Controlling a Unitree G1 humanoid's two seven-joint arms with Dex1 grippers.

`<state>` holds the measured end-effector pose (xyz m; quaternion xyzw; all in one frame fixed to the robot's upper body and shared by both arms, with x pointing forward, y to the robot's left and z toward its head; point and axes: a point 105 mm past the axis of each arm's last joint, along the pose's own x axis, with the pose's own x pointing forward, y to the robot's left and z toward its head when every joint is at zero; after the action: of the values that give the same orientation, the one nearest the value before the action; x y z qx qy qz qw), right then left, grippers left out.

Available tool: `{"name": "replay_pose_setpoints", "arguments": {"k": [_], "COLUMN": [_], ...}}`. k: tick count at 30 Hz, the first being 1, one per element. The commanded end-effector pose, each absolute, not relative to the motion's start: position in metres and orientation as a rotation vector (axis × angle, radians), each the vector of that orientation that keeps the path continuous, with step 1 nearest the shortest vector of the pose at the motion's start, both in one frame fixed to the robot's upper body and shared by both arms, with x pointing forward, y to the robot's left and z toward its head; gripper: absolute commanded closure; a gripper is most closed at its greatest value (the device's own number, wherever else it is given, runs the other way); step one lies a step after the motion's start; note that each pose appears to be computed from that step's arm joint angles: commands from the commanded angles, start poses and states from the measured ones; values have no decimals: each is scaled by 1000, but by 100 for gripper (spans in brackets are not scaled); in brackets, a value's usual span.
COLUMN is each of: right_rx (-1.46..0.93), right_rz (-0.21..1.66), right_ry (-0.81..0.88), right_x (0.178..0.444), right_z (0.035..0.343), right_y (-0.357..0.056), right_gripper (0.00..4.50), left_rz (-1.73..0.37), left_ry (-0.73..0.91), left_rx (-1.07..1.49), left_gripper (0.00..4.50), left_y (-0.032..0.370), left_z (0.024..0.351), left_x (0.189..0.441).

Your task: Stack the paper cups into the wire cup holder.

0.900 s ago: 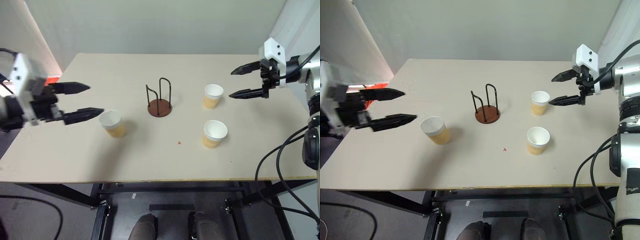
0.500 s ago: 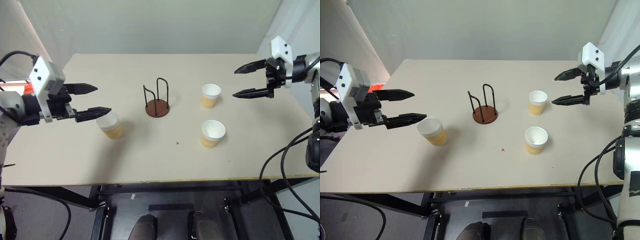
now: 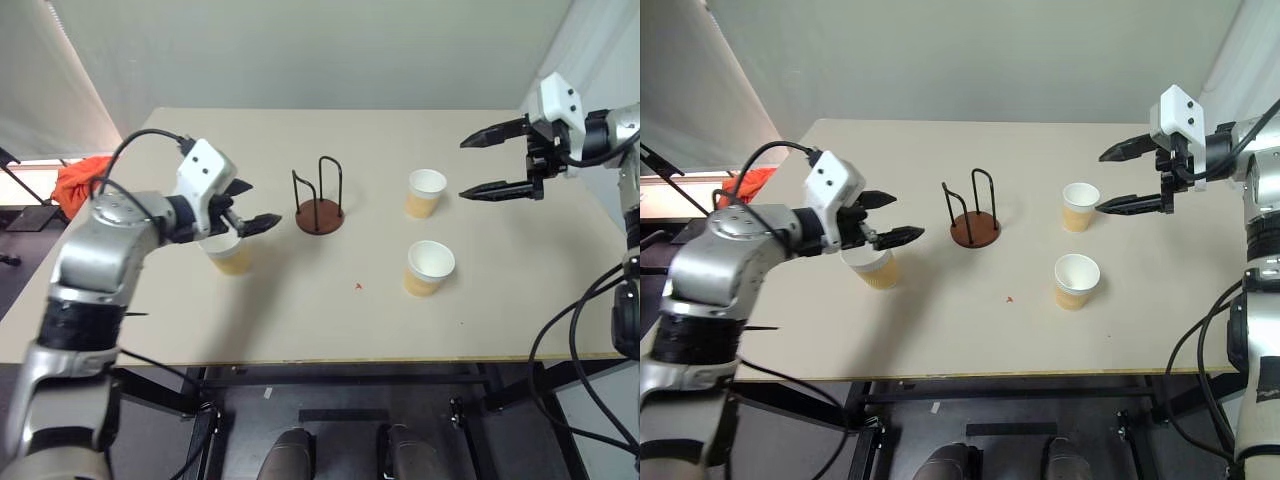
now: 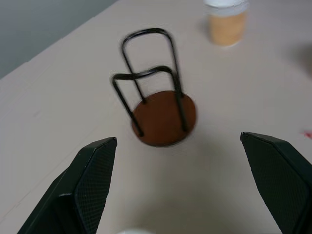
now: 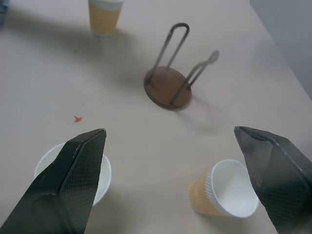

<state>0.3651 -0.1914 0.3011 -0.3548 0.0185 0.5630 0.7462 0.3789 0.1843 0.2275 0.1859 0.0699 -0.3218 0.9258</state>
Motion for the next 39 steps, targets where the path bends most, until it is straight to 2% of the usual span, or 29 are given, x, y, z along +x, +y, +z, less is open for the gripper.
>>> {"name": "replay_pose_setpoints", "arguments": {"k": [1,16,23,27,31,39], "right_rx": [-803,-800,-804,-797,-794,-790], "right_rz": [1235,1193,1154,1133,1119,1097], "right_ry": [-40,-32,-26,-29,-25,-30], "right_x": [353,344,340,337,334,332], "right_z": [321,320,323,322,321,322], "right_y": [-188,-195,-202,-204,-205,-207], "right_gripper": [0,0,0,0,0,0], "left_rz": [-590,-636,-572,-604,-604,-630], "left_ry": [125,164,169,112,77,76], "left_rx": [349,182,213,174,190,199], "left_gripper": [4,4,4,4,86,362], "left_y": [178,124,115,97,88,87], "left_z": [230,199,184,193,200,201], "left_x": [393,425,448,456,463,463]}}
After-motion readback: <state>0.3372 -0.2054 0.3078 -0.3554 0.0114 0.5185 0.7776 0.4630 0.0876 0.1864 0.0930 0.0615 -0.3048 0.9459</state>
